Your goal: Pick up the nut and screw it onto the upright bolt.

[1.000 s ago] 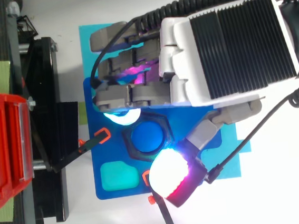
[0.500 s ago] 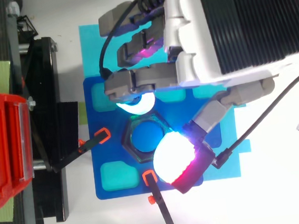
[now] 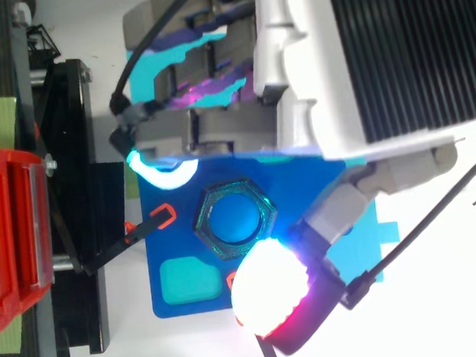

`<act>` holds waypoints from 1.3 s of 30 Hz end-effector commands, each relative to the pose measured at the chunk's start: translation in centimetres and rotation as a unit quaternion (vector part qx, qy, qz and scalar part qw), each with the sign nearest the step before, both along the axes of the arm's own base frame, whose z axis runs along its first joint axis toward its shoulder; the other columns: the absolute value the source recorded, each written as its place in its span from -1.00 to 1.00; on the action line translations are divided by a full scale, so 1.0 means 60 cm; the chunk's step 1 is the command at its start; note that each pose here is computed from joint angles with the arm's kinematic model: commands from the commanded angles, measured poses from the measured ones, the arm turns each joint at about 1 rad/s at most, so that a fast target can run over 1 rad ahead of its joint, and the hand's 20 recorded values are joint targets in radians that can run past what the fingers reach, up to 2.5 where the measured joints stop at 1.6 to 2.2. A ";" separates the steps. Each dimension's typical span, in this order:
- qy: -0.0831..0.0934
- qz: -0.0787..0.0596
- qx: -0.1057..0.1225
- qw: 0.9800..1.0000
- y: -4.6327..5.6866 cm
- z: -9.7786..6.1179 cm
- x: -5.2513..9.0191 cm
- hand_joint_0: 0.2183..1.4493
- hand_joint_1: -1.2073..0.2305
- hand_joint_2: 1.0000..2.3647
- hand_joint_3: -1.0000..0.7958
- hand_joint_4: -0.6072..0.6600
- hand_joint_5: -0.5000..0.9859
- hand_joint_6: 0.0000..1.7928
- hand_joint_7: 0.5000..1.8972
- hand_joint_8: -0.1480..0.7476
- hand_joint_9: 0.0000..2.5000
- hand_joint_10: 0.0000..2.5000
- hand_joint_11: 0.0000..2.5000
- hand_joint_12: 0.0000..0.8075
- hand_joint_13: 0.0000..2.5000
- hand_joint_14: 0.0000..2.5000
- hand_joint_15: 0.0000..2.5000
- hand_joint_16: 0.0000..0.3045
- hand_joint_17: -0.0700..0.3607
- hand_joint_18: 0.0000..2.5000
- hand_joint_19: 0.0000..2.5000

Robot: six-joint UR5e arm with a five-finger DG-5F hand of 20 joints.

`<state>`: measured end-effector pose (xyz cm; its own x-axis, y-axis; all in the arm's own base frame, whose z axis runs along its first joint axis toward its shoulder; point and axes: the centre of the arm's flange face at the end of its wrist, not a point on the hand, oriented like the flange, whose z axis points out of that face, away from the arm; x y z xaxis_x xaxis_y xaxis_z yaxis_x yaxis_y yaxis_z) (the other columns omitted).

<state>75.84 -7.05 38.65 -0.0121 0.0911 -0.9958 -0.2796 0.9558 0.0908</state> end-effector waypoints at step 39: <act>-0.005 0.001 0.021 1.000 0.065 -0.089 0.003 -0.53 0.43 -1.00 -0.44 0.36 -0.45 -0.44 -0.62 -0.03 -0.12 -1.00 -1.00 -0.39 -0.39 -1.00 -1.00 -0.85 -0.44 -0.66 -1.00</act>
